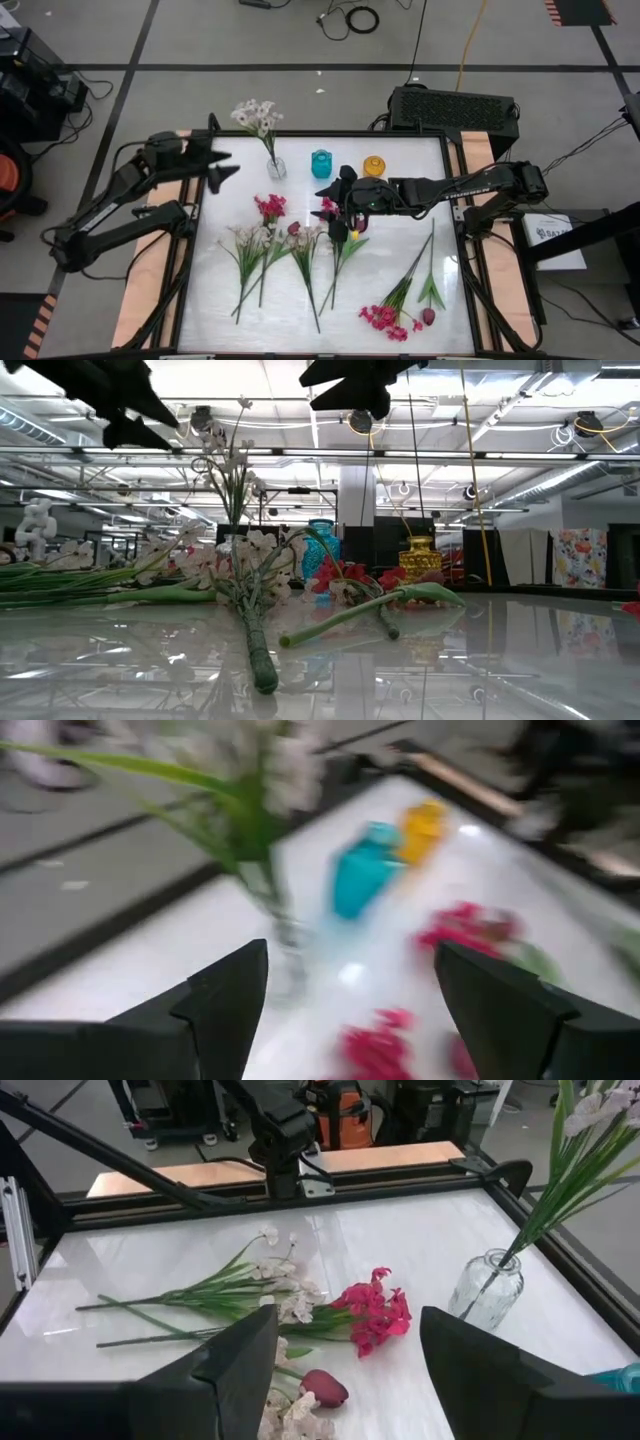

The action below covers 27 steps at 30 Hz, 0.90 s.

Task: Sort flowers into vase by color
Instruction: Put the left white flower into the transparent vase

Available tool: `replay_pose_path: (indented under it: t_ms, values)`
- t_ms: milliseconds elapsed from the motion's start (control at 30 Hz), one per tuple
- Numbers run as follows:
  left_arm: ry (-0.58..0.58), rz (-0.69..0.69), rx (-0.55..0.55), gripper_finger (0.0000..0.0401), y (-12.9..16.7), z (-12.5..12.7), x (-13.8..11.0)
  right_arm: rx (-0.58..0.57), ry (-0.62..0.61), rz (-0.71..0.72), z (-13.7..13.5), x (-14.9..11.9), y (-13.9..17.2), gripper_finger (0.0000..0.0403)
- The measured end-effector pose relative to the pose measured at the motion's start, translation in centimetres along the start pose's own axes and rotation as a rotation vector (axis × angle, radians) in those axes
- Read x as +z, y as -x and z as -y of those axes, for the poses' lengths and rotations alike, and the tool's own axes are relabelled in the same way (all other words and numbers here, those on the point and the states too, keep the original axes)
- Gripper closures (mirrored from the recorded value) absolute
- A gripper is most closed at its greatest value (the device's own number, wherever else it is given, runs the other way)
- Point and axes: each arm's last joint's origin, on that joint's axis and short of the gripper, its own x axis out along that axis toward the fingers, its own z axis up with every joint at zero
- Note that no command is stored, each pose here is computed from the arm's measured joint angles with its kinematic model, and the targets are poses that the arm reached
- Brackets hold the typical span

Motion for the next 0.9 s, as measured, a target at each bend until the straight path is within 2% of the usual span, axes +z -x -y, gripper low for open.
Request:
replay_pose_path:
  t_ms: [133,367,433,633,900]
  values:
    - [0.039,-0.05,-0.176,0.0108,1.5,1.3,-1.1,-0.014,0.034,0.019,0.6,0.3,-0.1,0.0165]
    - [0.032,-0.199,-0.261,0.0108,1.9,2.4,-2.7,-0.068,0.044,0.028,2.5,0.6,-0.4,0.0165]
    - [0.015,-0.232,-0.246,0.0108,1.4,2.6,-2.8,-0.088,0.061,0.027,3.1,0.7,-0.5,0.0165]
    - [-0.051,-0.368,-0.093,0.0108,-1.2,3.1,-3.3,-0.234,0.096,0.032,4.5,0.8,-0.5,0.0165]
    - [-0.103,-0.47,-0.013,0.0109,-3.3,4.6,-4.2,-0.233,0.094,0.028,4.9,0.9,-0.4,0.0165]
